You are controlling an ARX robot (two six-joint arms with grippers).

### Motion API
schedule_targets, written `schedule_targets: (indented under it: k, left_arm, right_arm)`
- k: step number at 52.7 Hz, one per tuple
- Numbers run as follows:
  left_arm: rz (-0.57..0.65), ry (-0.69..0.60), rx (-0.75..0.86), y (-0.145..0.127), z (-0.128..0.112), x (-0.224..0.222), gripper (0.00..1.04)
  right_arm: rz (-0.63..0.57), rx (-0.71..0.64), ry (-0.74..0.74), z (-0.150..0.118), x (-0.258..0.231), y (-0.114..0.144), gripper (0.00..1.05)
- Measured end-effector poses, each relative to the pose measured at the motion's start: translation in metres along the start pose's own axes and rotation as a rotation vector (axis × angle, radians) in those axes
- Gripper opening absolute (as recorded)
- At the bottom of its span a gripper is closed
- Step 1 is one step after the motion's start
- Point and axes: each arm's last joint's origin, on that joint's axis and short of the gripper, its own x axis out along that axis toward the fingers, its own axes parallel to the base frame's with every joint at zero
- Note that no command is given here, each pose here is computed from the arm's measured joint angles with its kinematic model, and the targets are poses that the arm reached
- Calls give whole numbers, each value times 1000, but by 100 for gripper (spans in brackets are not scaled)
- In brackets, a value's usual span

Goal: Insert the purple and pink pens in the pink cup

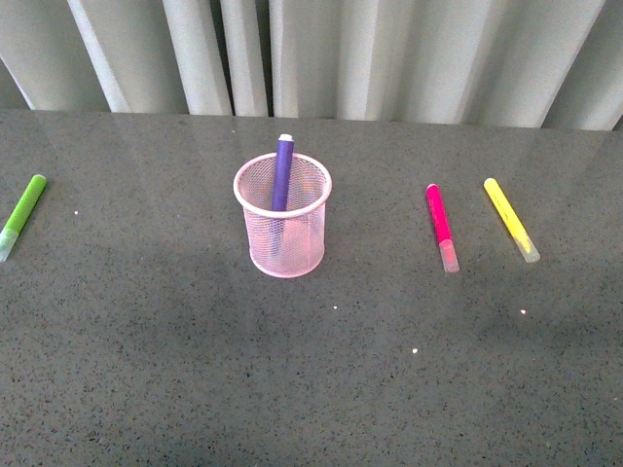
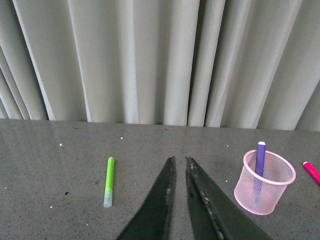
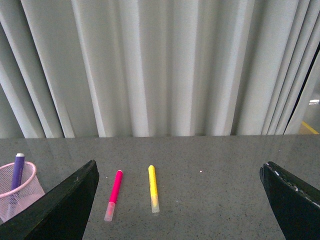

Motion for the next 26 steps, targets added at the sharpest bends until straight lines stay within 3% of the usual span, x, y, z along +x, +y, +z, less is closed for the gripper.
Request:
schedule_targets:
  k: [21,26]
  left_arm:
    - [0,0,0,0,0,0,79]
    - [0,0,0,0,0,0,98]
  right_arm:
    - [0,0,0,0,0,0,98]
    - [-92,75,267,2,11,-1,98]
